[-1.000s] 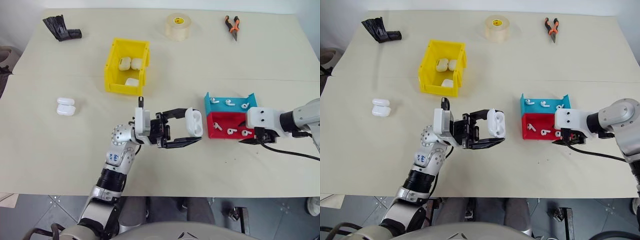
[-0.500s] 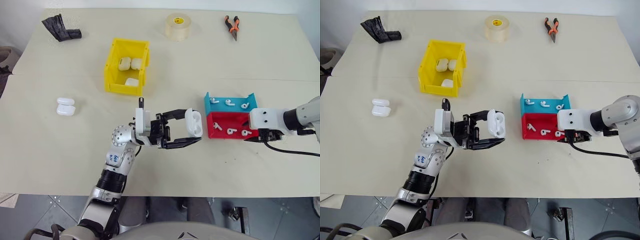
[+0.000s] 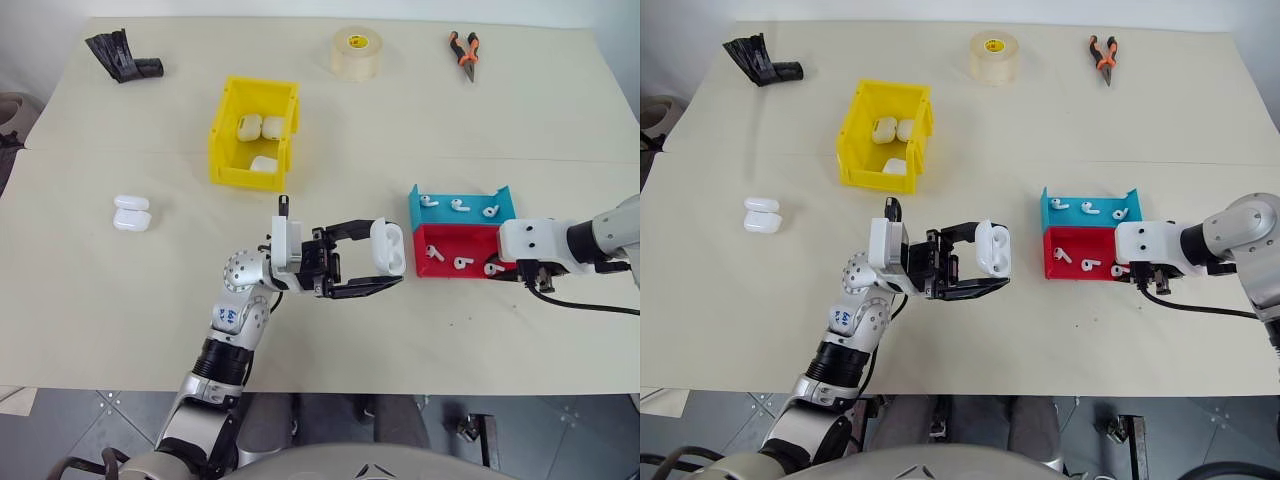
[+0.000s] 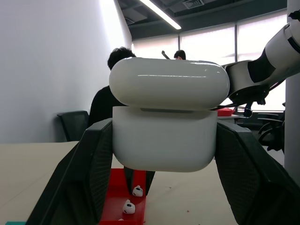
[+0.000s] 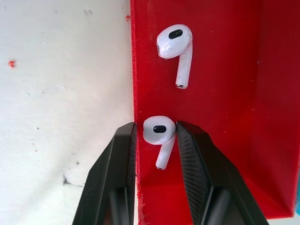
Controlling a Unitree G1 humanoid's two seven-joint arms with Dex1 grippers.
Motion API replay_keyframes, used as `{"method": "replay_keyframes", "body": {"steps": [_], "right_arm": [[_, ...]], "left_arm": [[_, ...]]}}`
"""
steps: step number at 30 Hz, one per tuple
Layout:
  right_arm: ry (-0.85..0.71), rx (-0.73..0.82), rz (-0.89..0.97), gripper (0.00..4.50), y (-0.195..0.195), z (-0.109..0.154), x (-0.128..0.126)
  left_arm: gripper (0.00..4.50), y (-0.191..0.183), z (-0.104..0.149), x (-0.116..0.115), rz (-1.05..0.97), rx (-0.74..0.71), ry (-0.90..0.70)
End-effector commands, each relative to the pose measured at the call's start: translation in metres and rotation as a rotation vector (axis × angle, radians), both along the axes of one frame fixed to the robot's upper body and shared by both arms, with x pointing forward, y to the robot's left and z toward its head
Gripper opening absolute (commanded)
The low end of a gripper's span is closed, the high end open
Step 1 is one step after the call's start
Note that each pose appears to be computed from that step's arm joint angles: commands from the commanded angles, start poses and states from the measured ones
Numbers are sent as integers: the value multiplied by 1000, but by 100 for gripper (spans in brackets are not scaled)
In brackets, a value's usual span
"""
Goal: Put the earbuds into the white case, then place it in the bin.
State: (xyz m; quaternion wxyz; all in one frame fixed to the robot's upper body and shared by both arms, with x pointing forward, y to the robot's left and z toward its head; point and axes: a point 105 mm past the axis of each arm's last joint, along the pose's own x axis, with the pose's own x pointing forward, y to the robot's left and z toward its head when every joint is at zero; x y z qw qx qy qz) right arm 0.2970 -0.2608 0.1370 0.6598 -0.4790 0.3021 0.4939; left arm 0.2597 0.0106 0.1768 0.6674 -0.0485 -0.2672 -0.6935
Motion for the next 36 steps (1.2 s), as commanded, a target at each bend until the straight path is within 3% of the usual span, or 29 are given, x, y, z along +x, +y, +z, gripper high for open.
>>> {"method": "replay_keyframes", "body": {"steps": [1, 2, 11, 14, 19, 21, 23, 28, 36], "right_arm": [[-16, -1, -6, 78, -2, 5, -1], [-24, 3, -9, 54, -2, 5, 0], [-46, 46, -36, 54, 1, 6, -4], [-69, 90, -52, 54, 5, 17, -8], [-152, 374, -34, 54, 31, 57, -18], [-226, 559, 38, 54, 50, 73, -23], [-292, 873, 41, 54, 69, 93, -28], [-257, 1259, 55, 54, 101, 99, -49], [-198, 1454, 83, 54, 140, 100, -61]], "left_arm": [[281, -1, 9, -3, -13, -21, -41], [281, -1, 9, -2, -12, -19, -44], [281, 1, 10, 1, -14, -12, -50], [281, 3, 12, 2, -11, -13, -51], [281, 6, 13, 5, -3, -20, -38], [281, 7, 12, 6, -9, -17, -22], [281, 5, 8, 7, -22, 0, 3], [281, 5, 9, 9, -51, 19, 45], [281, 6, 19, 11, -92, 12, 88]]}}
